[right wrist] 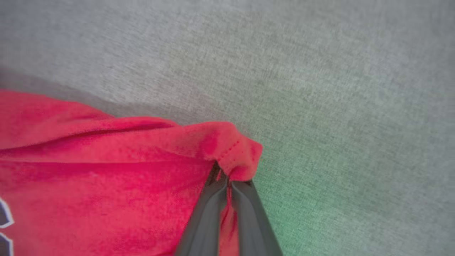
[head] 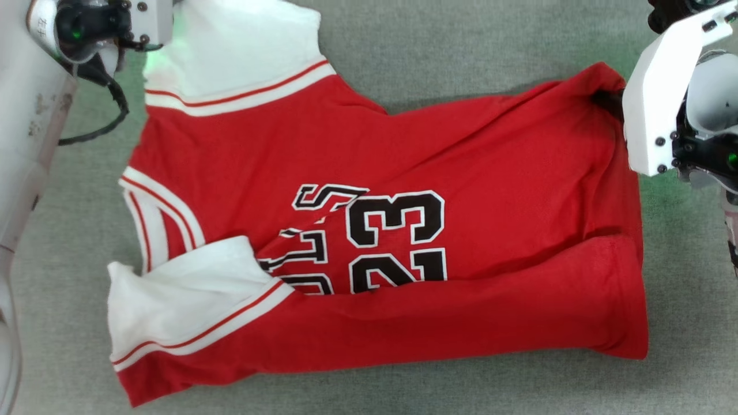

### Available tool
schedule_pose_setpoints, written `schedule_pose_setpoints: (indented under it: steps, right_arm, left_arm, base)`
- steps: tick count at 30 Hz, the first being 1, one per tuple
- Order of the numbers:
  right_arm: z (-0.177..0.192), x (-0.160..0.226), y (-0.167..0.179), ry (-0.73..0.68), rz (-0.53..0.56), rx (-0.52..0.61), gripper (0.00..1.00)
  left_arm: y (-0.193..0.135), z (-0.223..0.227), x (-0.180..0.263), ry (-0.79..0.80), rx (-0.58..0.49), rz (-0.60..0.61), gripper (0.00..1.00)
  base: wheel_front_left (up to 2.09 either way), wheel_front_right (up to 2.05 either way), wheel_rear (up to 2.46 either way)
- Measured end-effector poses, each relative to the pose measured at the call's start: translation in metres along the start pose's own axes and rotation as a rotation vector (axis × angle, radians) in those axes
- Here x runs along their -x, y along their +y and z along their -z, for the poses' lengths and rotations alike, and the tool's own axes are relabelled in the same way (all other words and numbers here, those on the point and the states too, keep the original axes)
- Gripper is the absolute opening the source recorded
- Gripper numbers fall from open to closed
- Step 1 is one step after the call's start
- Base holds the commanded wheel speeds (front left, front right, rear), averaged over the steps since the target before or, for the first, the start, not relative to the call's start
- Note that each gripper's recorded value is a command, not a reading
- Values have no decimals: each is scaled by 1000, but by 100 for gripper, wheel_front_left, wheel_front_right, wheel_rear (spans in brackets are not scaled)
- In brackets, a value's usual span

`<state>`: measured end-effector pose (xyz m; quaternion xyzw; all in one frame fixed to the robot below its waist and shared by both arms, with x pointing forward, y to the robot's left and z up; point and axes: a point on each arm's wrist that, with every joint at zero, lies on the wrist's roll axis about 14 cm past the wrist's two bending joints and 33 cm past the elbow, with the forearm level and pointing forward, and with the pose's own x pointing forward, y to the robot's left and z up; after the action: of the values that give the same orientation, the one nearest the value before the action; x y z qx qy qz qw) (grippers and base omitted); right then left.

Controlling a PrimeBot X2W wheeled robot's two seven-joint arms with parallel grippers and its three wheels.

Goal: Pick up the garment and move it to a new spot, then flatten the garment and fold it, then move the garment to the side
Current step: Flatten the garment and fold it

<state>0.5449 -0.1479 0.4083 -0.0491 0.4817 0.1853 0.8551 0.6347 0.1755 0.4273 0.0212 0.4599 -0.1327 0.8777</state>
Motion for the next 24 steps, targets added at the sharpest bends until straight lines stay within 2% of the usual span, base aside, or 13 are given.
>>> schedule_pose_setpoints:
  steps: [7,12,18,24]
  right_arm:
    - [-11,26,10,-104,-19,43,0]
    - [-10,48,18,-152,-34,67,0]
    - [0,76,27,-181,-46,101,0]
    - [22,99,41,-184,-76,112,0]
  left_arm:
    - [5,-25,51,-108,-40,-18,0]
    - [11,-25,91,-152,-72,-43,0]
    - [18,-6,138,-169,-90,-83,0]
    - [17,43,174,-138,-86,-113,0]
  base:
    - [0,0,0]
    - [0,0,0]
    - [0,0,0]
    - [0,0,0]
